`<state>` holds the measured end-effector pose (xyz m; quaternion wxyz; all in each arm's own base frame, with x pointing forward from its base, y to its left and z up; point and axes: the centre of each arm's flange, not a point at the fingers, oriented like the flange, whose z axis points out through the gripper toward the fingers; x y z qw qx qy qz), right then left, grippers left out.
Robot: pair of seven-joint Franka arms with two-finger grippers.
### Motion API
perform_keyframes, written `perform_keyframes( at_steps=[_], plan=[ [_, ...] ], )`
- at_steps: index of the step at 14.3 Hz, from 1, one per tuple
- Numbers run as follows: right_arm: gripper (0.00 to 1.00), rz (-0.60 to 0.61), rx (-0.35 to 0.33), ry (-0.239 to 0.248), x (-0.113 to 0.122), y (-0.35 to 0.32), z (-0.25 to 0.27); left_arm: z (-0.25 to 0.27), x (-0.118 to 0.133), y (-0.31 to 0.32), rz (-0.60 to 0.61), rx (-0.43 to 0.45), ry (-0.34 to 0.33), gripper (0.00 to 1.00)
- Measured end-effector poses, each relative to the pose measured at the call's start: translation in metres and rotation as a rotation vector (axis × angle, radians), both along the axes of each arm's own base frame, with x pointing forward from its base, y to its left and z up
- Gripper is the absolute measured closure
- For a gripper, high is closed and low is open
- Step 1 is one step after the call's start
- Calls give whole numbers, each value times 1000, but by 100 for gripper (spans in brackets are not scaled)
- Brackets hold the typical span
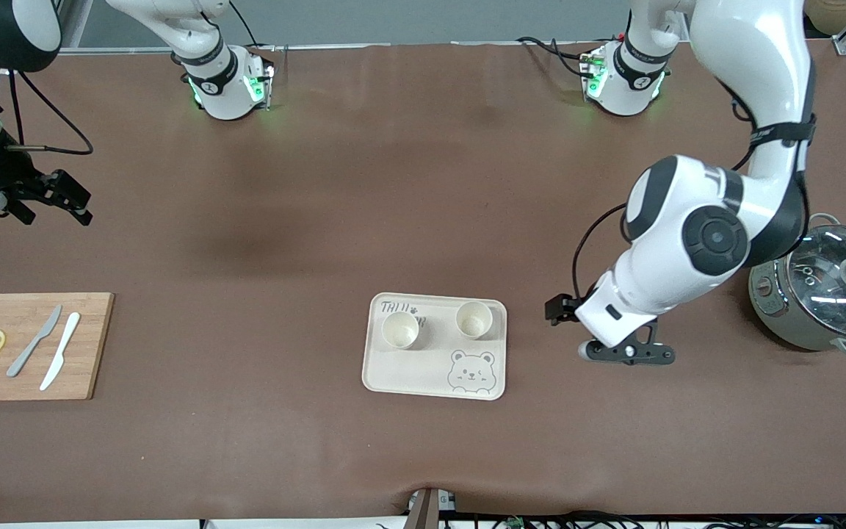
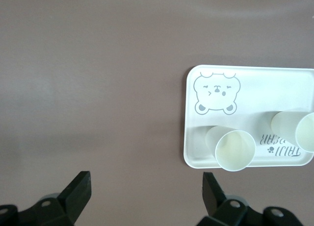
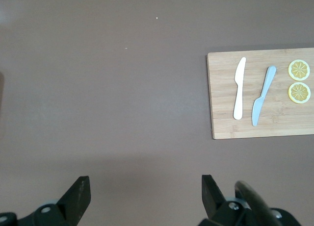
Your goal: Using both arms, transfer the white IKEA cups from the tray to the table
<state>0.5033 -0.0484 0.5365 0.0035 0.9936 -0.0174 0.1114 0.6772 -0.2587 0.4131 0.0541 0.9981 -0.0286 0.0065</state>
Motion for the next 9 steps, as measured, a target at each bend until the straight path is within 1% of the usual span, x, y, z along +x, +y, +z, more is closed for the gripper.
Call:
perform_keyframes(
  at_steps=[3,6,9],
  plan=[
    [0,0,0,-3,0,0,0,-23,-6,-28,15,13,19,0],
    [0,-1,0,-5,0,0,1,-54,-12,-68,40,10,-16,0],
    [0,-1,-1,-9,0,-1,3,-76,-19,-94,32,36,-38,0]
  ],
)
